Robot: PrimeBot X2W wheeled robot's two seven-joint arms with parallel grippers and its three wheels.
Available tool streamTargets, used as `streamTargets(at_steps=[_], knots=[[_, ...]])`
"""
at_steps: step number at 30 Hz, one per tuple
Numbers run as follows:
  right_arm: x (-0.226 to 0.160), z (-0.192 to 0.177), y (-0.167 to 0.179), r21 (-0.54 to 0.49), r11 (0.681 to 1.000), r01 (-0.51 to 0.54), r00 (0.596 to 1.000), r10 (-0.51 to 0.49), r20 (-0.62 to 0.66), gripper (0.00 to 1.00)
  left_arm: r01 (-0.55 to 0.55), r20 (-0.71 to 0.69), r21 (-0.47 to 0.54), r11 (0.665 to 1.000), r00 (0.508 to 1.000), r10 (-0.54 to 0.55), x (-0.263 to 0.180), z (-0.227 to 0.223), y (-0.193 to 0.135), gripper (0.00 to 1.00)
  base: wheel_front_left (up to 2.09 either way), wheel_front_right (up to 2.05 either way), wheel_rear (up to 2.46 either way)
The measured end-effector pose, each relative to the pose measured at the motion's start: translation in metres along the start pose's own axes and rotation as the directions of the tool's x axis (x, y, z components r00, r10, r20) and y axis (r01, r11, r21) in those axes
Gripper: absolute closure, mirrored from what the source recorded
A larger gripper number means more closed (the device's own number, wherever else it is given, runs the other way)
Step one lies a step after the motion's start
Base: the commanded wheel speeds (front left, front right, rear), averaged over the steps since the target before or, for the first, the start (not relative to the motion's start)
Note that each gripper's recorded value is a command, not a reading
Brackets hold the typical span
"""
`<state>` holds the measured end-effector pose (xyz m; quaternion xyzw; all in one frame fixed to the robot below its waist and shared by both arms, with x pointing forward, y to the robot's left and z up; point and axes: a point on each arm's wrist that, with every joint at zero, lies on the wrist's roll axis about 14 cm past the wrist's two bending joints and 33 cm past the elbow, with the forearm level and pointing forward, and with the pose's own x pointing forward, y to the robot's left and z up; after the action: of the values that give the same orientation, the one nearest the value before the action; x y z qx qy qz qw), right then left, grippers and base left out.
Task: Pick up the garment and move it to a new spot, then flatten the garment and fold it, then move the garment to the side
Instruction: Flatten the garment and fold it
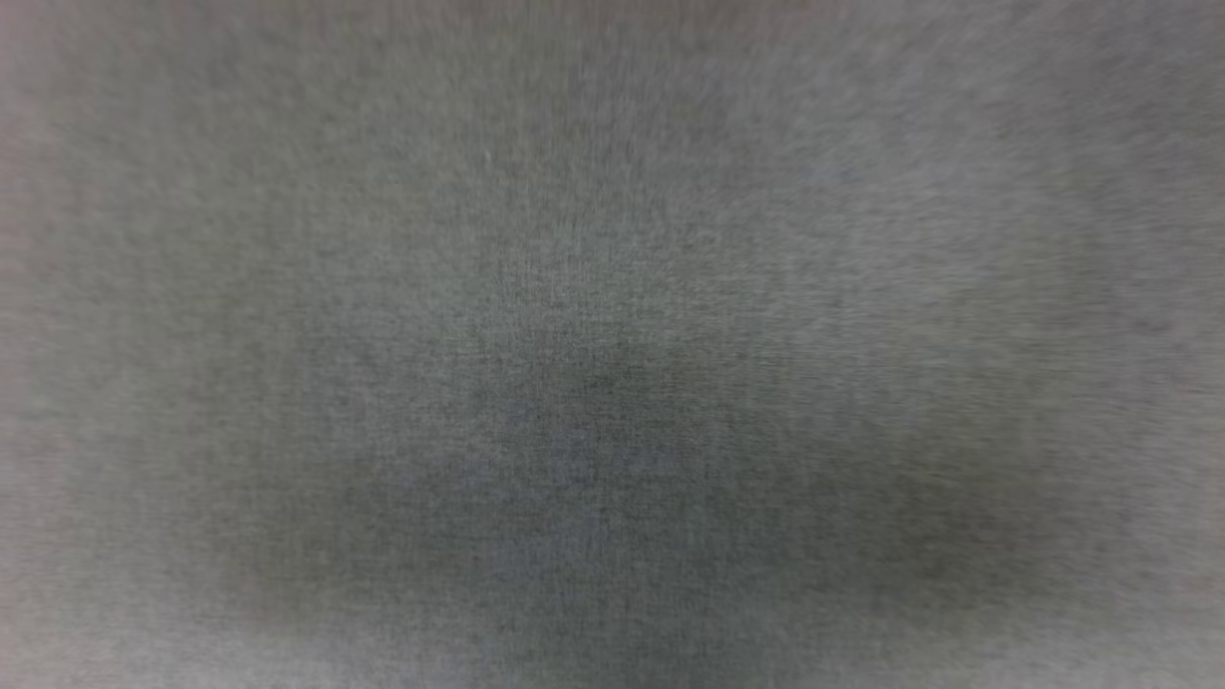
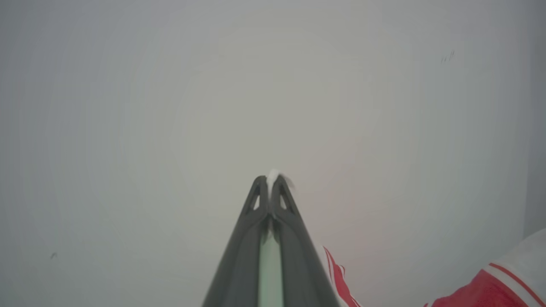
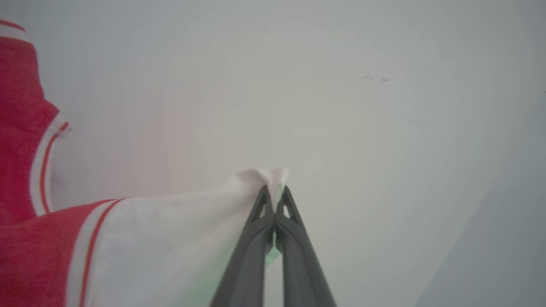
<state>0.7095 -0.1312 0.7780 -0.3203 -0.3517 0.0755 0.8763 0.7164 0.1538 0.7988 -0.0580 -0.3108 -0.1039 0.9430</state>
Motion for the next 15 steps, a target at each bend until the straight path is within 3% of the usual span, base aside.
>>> streamTargets(at_steps=[5,11,15], knots=[[-0.018,-0.056,0.046,0.024,1.0,-0.015,0.999,0.016,-0.04,1.0,-0.031,-0.021,-0.054,0.998,0.999,0.03,-0.012,-0.055,0.019,1.0,0.0,0.0,0.0],[-0.059,-0.135,0.127,0.111,0.988,-0.106,0.976,0.125,-0.177,1.0,-0.1,-0.192,-0.045,0.994,0.977,0.089,-0.064,-0.159,0.049,1.0,0.0,0.0,0.0],[-0.068,-0.149,0.153,0.169,0.978,-0.119,0.97,0.151,-0.192,1.0,-0.117,-0.274,-0.018,0.993,0.956,0.108,-0.091,-0.19,0.059,1.0,0.0,0.0,0.0]])
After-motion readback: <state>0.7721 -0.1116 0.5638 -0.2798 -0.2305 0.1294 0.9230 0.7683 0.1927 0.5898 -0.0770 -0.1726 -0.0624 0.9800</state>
